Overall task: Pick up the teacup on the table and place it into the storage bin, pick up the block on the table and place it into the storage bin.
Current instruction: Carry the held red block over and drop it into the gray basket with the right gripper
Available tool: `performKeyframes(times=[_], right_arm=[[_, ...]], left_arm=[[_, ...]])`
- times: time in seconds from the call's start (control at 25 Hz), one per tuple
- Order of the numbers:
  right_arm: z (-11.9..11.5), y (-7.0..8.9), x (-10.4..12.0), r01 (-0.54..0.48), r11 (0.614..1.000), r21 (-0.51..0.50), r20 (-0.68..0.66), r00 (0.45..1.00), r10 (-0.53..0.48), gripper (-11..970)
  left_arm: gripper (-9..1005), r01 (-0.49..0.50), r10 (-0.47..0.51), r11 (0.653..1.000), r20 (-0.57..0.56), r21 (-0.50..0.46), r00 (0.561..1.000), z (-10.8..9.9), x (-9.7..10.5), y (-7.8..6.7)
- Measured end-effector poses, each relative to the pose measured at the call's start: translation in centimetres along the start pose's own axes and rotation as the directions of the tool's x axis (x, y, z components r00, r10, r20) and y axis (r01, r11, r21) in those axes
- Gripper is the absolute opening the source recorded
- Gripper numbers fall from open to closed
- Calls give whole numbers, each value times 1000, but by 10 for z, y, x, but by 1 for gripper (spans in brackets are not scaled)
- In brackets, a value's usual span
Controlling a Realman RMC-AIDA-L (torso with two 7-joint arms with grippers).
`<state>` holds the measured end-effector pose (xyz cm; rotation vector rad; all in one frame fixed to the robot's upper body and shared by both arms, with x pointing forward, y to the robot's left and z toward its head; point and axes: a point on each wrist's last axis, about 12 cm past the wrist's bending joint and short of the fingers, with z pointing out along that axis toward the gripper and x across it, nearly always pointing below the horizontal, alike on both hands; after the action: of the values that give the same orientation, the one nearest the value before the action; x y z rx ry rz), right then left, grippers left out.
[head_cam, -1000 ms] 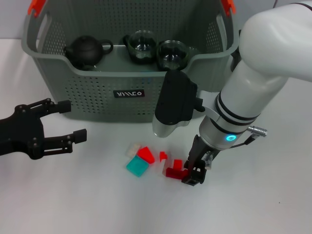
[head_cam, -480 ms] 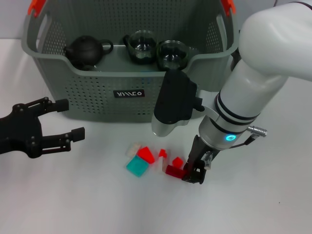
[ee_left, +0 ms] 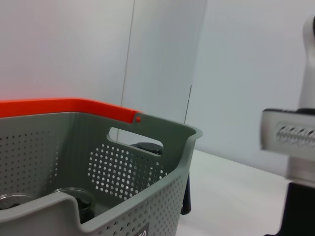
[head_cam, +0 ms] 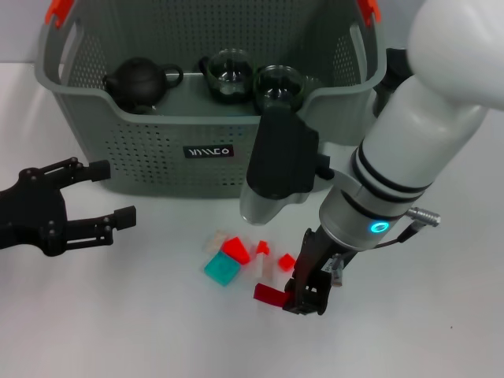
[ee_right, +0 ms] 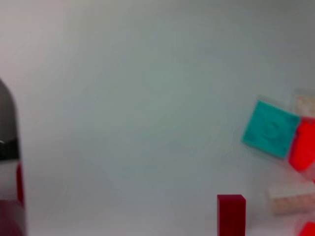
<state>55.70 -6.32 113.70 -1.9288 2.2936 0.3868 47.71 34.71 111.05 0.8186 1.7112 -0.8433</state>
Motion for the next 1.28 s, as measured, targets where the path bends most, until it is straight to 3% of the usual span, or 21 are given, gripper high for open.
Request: performKeyframes(times=[0.16, 0.4, 0.72, 0.88, 1.28], right_arm=[[-23, 6, -3, 0, 1000, -17, 63, 998, 1, 205], [-57, 0, -5, -27, 999, 20, 155, 988, 23, 205], [-107, -28, -13, -79, 979, 185, 289, 957, 22, 204], [-129, -48, -35, -90, 935, 343, 356, 934, -41, 205], [-128, -87, -53, -171, 856, 489, 406, 913, -50, 224]], left_arm=[[888, -3, 3, 1000, 10, -5, 1000, -2, 0, 0], [888, -7, 7, 1000, 19, -4, 1000, -2, -1, 0], [887, 3, -3, 1000, 20, -9, 1000, -5, 1, -2], [887, 2, -1, 1000, 23, -10, 1000, -5, 1, -2], [887, -1, 1, 1000, 18, -7, 1000, -4, 0, -1]])
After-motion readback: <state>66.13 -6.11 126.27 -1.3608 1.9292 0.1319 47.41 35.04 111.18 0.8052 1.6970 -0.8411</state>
